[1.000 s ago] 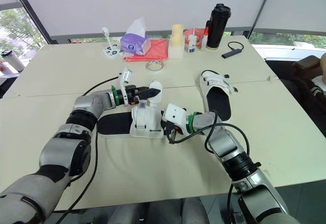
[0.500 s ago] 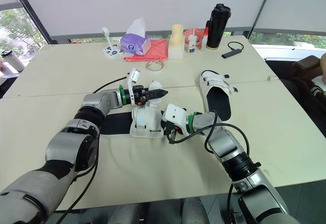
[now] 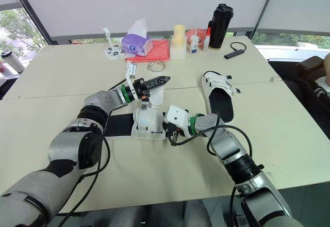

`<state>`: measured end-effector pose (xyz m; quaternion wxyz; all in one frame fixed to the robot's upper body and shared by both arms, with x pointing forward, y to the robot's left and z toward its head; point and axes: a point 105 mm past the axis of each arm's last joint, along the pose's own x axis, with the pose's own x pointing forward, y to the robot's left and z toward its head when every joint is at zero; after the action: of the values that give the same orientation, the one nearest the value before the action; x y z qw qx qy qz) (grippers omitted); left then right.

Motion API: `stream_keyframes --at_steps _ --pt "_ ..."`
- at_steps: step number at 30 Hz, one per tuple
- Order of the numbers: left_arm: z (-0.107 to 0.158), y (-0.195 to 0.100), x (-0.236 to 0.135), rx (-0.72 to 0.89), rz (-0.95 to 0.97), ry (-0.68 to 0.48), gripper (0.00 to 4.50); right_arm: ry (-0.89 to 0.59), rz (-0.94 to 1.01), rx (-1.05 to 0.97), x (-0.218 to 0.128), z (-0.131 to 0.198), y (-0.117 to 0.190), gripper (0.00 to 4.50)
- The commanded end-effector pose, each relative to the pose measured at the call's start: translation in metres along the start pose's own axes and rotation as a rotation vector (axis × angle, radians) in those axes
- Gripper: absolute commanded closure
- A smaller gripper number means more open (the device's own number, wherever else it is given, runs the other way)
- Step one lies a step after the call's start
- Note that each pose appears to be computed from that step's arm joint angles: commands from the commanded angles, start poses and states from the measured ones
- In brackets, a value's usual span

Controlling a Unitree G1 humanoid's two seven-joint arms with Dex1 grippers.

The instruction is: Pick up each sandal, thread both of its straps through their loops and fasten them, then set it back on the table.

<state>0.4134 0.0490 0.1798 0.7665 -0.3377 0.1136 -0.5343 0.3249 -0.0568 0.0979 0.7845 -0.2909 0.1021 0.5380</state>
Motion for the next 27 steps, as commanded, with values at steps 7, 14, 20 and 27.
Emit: stream_keyframes --at_steps 7,14,20,27 --pt "0.030 -0.017 -0.001 0.019 -0.062 -0.090 0.03 0.067 0.026 0.049 0.004 -0.020 0.008 4.50" --pt "0.045 -0.029 -0.001 0.046 -0.090 -0.094 0.03 0.064 0.033 0.046 0.005 -0.019 0.010 4.50" --pt "0.052 -0.035 -0.001 0.056 -0.100 -0.106 0.03 0.062 0.037 0.043 0.007 -0.018 0.010 4.50" --pt "0.046 -0.031 -0.003 0.094 -0.074 -0.062 0.84 0.063 0.036 0.042 0.006 -0.018 0.010 4.50"
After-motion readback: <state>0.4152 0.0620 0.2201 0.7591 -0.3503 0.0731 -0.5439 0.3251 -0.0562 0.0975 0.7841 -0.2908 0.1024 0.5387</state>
